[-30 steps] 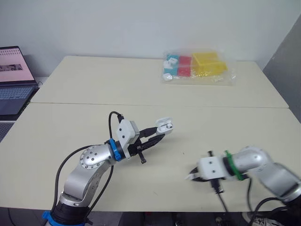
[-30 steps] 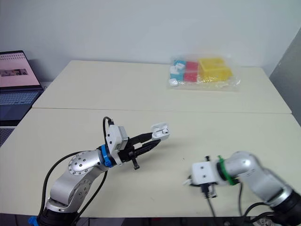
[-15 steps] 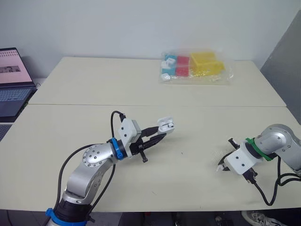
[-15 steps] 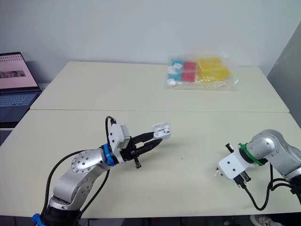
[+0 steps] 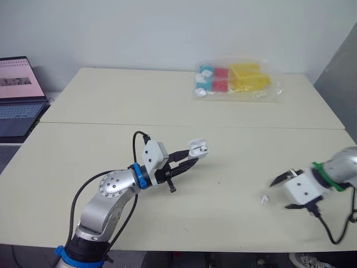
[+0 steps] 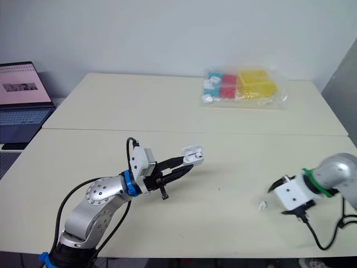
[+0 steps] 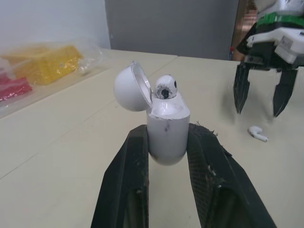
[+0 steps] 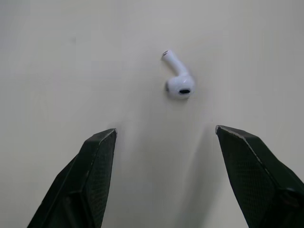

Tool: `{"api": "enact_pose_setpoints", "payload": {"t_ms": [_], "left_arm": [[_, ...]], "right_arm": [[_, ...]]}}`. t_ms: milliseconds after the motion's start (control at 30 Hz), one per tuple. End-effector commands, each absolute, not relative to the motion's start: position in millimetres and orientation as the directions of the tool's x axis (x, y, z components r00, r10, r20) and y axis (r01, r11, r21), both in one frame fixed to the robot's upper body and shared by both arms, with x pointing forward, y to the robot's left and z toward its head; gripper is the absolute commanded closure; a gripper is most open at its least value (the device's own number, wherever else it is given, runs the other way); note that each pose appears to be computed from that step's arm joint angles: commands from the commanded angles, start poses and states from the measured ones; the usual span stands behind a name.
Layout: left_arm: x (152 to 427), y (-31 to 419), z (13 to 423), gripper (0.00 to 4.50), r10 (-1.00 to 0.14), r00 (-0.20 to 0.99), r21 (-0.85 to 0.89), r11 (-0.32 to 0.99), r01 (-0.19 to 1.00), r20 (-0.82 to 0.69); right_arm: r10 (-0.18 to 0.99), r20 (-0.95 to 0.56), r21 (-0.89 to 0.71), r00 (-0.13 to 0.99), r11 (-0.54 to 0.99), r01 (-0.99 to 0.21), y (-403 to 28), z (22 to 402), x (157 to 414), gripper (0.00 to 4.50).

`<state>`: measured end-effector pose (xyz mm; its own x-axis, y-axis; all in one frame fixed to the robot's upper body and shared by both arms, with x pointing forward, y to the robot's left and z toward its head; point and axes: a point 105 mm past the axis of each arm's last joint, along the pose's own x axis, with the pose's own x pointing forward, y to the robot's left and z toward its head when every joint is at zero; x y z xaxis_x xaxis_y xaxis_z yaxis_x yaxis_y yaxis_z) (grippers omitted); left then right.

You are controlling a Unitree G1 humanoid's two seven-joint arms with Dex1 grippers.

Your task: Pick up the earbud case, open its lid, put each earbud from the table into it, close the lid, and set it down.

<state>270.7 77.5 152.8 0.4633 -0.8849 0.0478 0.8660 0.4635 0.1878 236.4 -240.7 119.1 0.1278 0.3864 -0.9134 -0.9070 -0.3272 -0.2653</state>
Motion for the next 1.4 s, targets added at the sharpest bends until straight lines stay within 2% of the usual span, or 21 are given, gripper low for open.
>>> {"api": "enact_pose_setpoints", "payload": {"t_ms": [33,133,233,367,467,567,733,1000,1067,1400], "left_arm": [[268,73,161,3.73,-0.895,0.439,0.220,0.446,0.867,0.085],[268,71,161,3.73,-0.898,0.431,0.217,0.440,0.872,0.090],[270,70,161,3.73,-0.899,0.429,0.219,0.438,0.872,0.090],[270,71,160,3.73,-0.902,0.422,0.220,0.432,0.875,0.090],[270,70,160,3.73,-0.904,0.417,0.221,0.426,0.877,0.089],[270,70,160,3.73,-0.906,0.414,0.223,0.423,0.878,0.088],[269,70,160,3.73,-0.908,0.410,0.226,0.418,0.880,0.086],[269,72,161,3.73,-0.908,0.411,0.232,0.418,0.878,0.081],[269,72,162,3.73,-0.908,0.411,0.234,0.419,0.878,0.081],[269,71,162,3.73,-0.911,0.405,0.233,0.412,0.881,0.081]], "right_arm": [[0.488,-0.846,-0.325,0.215,-0.152,-0.934,-230,141,232,1.03],[0.573,-0.746,-0.291,0.340,0.179,-0.940,-224,141,221,1.03],[0.588,-0.624,-0.272,0.514,0.454,-0.849,-208,134,214,1.03],[0.560,-0.532,-0.226,0.635,0.629,-0.744,-186,127,209,1.03],[0.488,-0.472,-0.200,0.734,0.752,-0.628,-173,116,210,1.03],[0.419,-0.460,-0.211,0.782,0.805,-0.555,-171,108,212,1.03],[0.370,-0.468,-0.222,0.802,0.829,-0.513,-167,94,210,1.03],[0.252,-0.458,-0.236,0.853,0.890,-0.390,-180,82,204,1.03],[0.199,-0.440,-0.226,0.876,0.919,-0.322,-188,80,202,1.03],[0.128,-0.456,-0.230,0.881,0.939,-0.256,-210,72,193,1.03]]}}
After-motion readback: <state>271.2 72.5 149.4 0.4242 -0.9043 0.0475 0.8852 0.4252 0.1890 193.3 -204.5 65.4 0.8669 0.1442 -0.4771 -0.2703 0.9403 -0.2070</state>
